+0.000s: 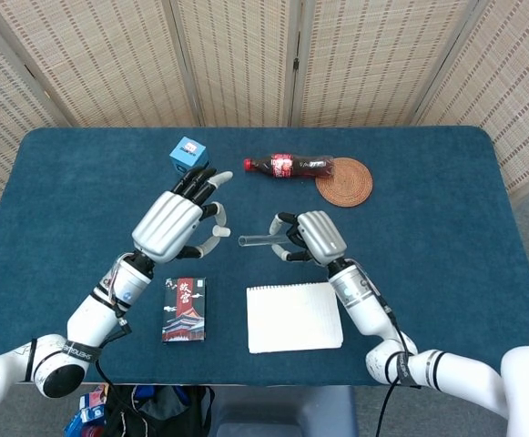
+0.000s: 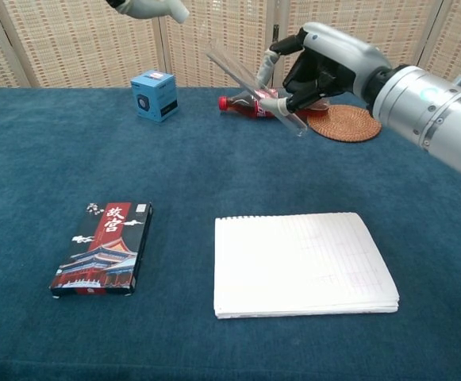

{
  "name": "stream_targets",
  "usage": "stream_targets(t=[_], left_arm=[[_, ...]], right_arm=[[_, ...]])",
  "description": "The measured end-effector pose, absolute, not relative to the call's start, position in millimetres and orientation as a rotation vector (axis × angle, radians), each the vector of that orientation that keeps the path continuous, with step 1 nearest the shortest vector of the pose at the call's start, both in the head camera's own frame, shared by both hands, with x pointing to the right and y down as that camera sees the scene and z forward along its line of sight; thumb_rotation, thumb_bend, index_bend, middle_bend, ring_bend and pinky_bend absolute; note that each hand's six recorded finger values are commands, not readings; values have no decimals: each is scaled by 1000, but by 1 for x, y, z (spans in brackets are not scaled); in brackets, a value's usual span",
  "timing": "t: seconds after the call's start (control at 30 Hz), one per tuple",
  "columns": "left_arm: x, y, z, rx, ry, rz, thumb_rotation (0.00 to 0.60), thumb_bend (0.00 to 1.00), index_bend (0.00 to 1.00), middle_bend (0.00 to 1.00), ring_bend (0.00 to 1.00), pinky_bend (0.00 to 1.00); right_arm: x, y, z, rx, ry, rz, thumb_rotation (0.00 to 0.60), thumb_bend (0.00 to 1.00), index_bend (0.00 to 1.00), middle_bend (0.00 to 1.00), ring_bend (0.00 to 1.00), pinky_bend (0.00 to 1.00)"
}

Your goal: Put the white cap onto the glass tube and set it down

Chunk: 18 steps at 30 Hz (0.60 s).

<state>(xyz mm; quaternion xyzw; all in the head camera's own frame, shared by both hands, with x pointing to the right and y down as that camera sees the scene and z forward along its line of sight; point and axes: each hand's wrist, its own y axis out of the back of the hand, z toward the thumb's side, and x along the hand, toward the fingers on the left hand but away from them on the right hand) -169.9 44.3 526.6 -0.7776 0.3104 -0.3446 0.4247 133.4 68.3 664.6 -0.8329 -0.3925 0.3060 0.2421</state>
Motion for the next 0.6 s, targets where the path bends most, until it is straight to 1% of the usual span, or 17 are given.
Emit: stream_targets(t=[0.27, 0.6], left_arm=[[-161, 47, 523, -1937, 784, -841, 600, 396, 580, 20, 0, 0], [-159, 49, 525, -1905, 785, -849, 600, 396, 582, 20, 0, 0]], right_arm=[[124, 65, 662, -2281, -1106, 807, 600, 746, 789, 1000, 1000, 1000], [122, 65, 657, -2291, -1125, 775, 600, 747, 789, 1000, 1000, 1000]])
